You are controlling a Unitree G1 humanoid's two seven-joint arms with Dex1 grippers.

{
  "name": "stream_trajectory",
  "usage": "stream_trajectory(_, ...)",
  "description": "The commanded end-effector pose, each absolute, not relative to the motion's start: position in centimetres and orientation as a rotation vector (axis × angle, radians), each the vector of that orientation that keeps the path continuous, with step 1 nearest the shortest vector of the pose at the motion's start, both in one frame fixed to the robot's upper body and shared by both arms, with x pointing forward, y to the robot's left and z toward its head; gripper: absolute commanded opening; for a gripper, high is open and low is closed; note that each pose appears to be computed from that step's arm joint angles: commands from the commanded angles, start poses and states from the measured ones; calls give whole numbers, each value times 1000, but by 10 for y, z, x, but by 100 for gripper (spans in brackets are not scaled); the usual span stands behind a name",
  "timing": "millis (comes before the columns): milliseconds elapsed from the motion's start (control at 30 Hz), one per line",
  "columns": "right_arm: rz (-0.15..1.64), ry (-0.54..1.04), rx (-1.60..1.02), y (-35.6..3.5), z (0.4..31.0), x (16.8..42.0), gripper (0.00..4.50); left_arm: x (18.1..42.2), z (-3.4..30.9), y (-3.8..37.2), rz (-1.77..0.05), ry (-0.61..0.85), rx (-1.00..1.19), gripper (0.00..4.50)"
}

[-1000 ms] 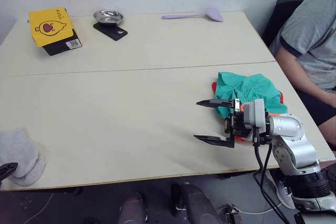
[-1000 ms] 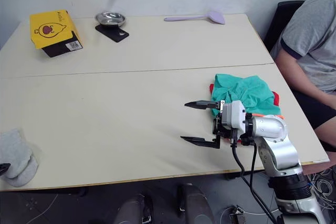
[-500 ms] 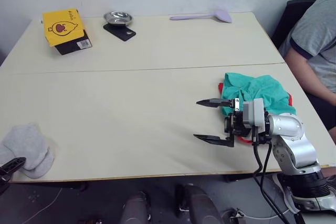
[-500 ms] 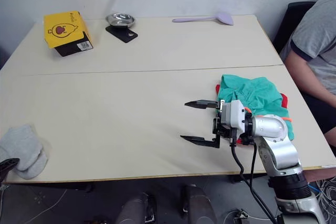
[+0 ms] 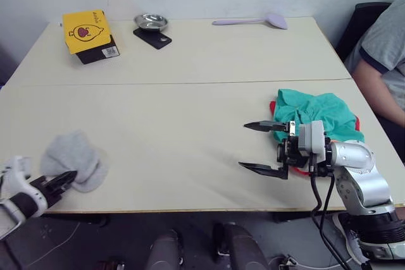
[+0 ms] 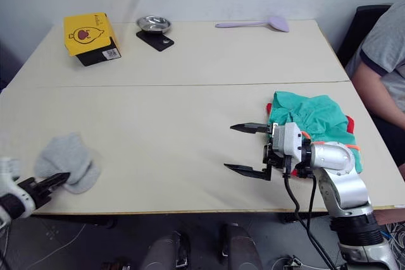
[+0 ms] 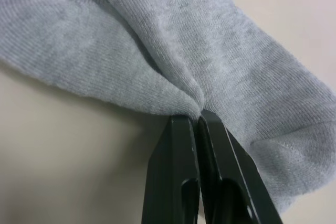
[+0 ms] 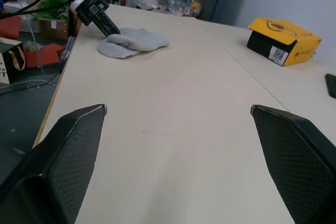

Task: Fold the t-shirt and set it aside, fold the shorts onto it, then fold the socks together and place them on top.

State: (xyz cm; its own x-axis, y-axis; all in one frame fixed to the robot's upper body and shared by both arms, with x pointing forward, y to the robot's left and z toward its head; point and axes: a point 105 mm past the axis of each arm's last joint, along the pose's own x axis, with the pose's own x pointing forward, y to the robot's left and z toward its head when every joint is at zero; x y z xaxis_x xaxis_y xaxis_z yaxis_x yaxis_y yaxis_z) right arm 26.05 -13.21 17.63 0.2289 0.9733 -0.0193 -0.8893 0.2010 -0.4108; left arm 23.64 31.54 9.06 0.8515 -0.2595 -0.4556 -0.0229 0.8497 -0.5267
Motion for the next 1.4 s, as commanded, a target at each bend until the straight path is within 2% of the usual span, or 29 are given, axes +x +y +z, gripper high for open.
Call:
stream_trajectory(33,1292,-304,-412,-140,188,256,450,256,103,261,-317,531,-520,6)
stream_trajectory(133,1276,-297,-415,-143,187,256,450,265,104,223,-423,550,-540,6)
stream_trajectory(400,1228,-287,-389,-143,185,251,450,289,88,148,-560,547,-515,6)
stream_trajectory(633,1196,-234,-353,-145,177,246,450,278,86,113,-681,522,-503,6)
stream_trajectory(733,1200,-190,-299,-139,171,240,450,269,80,115,-701,566,-460,73)
stream_trajectory(933,1160,-98,-118,-130,166,236,450,255,93,145,-737,590,-391,255)
stream_trajectory(1067,1063,100,-30,-130,147,240,450,239,113,187,-824,657,-277,381)
stream_trajectory(1133,1033,207,11,-129,137,237,450,244,121,204,-830,626,-205,441)
stream_trajectory(1167,1026,261,29,-128,132,235,450,247,125,210,-837,593,-168,441)
stream_trajectory(1233,979,420,58,-127,110,229,450,269,152,218,-870,424,-179,441)
stream_trajectory(1267,964,461,55,-126,103,228,450,278,159,220,-885,387,-152,441)
stream_trajectory(1400,913,447,82,-113,99,239,450,315,165,218,-939,277,75,441)
